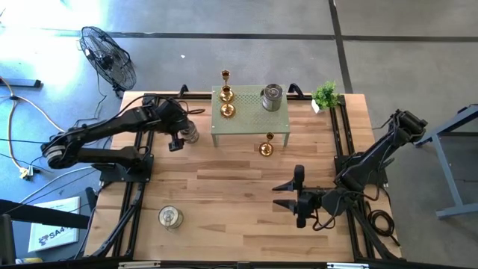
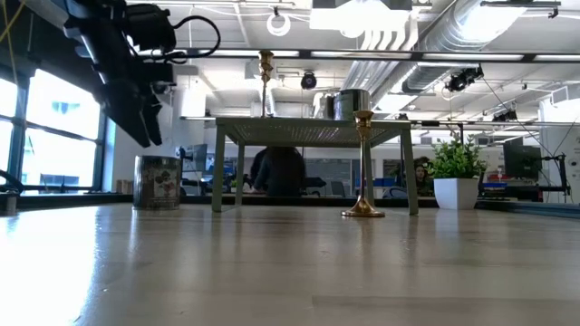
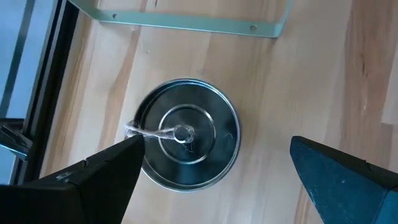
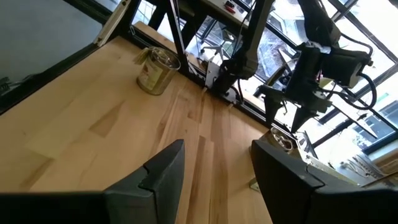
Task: Pick & Place candle stick holders
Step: Put the top silver scented candle on the shelf aligned with the other silver scented candle
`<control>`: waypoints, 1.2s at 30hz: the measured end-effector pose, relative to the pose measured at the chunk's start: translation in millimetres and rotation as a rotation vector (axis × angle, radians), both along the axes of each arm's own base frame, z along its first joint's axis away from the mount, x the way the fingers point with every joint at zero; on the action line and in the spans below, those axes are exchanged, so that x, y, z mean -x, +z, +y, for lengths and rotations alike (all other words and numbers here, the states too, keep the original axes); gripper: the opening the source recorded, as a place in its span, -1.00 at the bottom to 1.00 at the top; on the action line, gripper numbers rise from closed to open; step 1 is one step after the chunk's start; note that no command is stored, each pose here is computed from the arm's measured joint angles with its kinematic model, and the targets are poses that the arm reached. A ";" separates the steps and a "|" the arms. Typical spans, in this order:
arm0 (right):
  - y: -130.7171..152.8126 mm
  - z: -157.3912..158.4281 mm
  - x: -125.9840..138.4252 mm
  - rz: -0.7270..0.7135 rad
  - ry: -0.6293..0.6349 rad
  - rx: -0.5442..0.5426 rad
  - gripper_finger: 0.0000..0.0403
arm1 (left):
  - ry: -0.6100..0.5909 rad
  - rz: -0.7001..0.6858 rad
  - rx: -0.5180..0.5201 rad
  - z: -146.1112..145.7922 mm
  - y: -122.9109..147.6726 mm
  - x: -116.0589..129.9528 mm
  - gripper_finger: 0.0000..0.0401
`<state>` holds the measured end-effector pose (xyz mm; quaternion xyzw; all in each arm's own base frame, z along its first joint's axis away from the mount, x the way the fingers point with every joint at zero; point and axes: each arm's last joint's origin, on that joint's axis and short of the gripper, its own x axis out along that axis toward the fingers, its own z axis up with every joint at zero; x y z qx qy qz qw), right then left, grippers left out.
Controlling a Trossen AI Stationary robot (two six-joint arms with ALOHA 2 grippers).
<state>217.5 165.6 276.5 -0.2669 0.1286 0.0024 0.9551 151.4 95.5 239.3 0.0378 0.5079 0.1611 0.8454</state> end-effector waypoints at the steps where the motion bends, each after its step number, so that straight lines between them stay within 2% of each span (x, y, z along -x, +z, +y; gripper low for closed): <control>1: 0.0 0.0 0.0 0.000 -0.001 -0.007 -0.10 | 0.006 0.003 0.005 0.3 -0.8 -0.4 0.97; 12: 0.0 0.1 0.0 -0.001 0.000 -0.014 -0.10 | 0.141 -0.001 0.082 25.6 -8.7 8.9 0.97; 16: 0.1 0.1 0.0 -0.001 0.000 -0.015 -0.10 | 0.124 -0.055 0.138 29.8 -8.5 10.9 0.97; 23: -0.1 -1.3 -1.1 0.000 -0.006 -0.012 -0.10 | 0.105 -0.080 0.152 29.7 -7.9 9.5 0.97; 36: -0.4 -4.6 -4.1 0.009 0.006 -0.022 -0.10 | 0.104 -0.058 0.188 32.8 -14.5 5.7 0.97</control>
